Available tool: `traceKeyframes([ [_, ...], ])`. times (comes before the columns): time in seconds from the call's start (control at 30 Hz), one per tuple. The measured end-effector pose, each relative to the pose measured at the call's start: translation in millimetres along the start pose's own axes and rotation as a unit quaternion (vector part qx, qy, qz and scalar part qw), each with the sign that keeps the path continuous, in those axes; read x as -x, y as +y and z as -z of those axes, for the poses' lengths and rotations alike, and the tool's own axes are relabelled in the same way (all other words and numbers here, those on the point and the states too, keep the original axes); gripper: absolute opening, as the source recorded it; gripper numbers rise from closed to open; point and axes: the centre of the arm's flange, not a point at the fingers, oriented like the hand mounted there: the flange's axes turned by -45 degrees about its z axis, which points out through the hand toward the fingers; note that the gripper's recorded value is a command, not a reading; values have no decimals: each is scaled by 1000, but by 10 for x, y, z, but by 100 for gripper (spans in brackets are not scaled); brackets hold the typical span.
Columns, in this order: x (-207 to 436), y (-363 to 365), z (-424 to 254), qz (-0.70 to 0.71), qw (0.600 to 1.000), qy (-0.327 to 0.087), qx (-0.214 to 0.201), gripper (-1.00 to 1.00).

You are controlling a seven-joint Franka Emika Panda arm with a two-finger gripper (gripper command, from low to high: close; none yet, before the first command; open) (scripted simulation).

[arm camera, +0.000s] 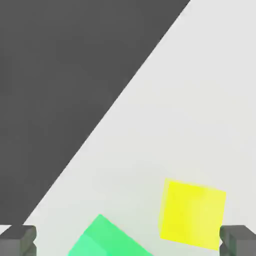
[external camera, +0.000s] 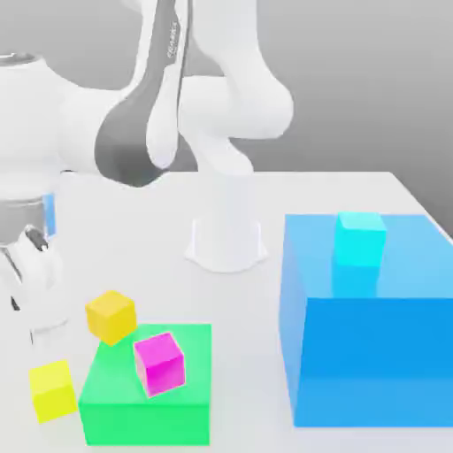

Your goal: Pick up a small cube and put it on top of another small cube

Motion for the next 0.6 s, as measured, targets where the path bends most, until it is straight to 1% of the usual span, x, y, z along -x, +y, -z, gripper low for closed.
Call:
traceKeyframes([
  [0.07, 10, 163, -338, -29, 999, -18, 12, 0],
  [0.2, 33, 232, -878, -39, 999, -24, 17, 0],
  [0.23, 44, 240, -982, -40, 999, -25, 17, -100],
  [0.43, 49, 243, -1033, -40, 999, -24, 17, -100],
  [0.6, 19, 226, -566, -40, 999, -24, 16, -100],
])
